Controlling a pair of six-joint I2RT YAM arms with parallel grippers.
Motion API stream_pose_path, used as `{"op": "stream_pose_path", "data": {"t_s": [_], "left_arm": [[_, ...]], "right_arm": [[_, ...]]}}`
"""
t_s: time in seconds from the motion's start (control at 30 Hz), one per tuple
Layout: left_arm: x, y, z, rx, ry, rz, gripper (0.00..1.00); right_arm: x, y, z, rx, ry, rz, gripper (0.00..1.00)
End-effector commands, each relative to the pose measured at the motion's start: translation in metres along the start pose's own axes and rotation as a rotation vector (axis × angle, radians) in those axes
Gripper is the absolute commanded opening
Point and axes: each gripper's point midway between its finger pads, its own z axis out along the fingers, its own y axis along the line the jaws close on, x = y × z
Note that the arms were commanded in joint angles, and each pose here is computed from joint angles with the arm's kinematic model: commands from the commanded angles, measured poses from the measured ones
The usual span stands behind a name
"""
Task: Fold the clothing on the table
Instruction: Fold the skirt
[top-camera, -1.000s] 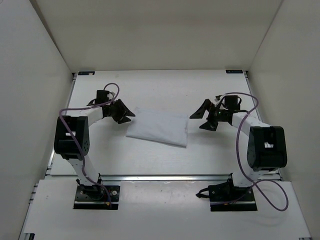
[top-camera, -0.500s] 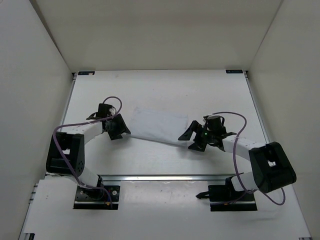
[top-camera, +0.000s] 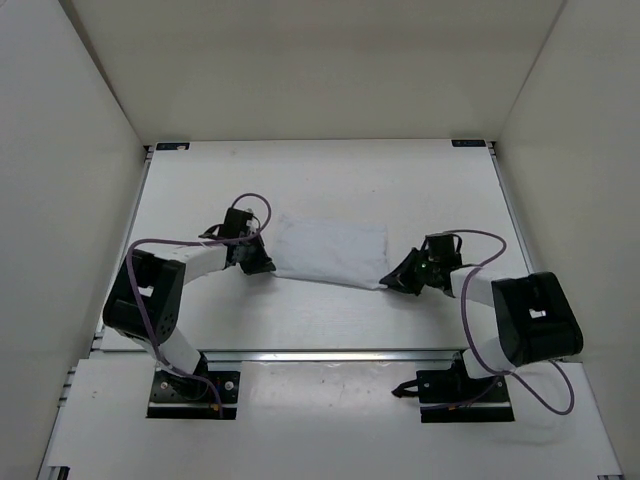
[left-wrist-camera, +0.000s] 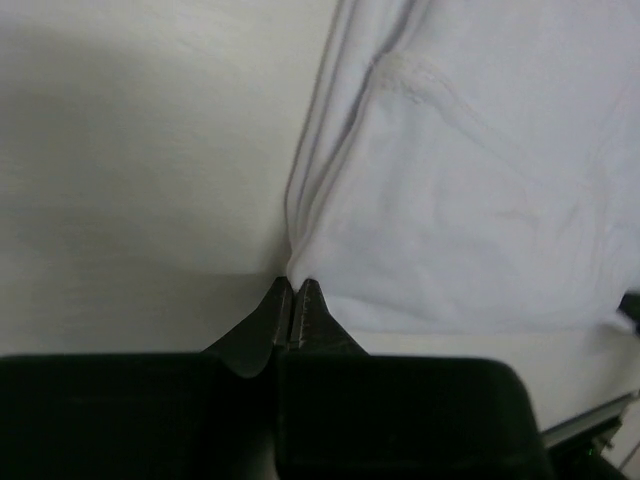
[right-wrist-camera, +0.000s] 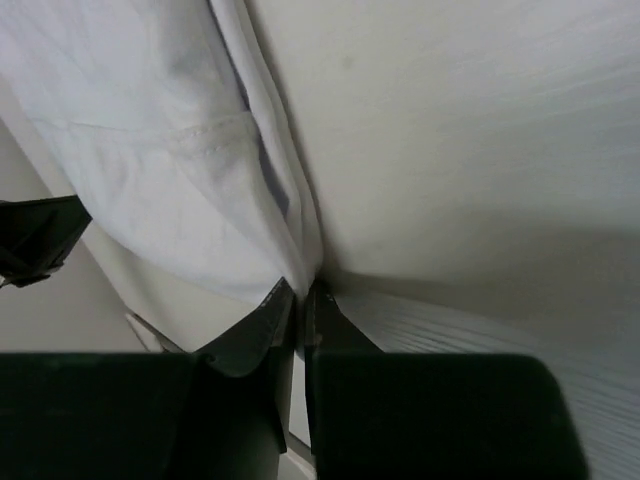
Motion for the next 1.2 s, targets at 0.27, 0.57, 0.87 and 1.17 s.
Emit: {"op": "stream_pose_path", "data": {"t_s": [0.27, 0.57, 0.87, 1.17], "left_arm": [[0.075, -0.07, 0.007, 0.132, 0.108, 0.049, 0.0], [0.071, -0.072, 0.01, 0.136, 0.103, 0.003, 0.0], [0.074, -0.053, 0.009, 0.114, 0.101, -0.012, 0.0], [0.085, -0.028, 0.006, 0.096, 0.149, -0.002, 0.06]], "right_arm": [[-0.086, 0.021, -0.059, 0.369, -0.014, -0.588, 0.0], [0.028, 0.135, 0.015, 0.212, 0.144, -0.879, 0.0], [0.108, 0.159, 0.072, 0.034, 0.271, -0.89, 0.0], [0.126, 0.166, 0.091, -0.105, 0.382, -0.947, 0.0]]}}
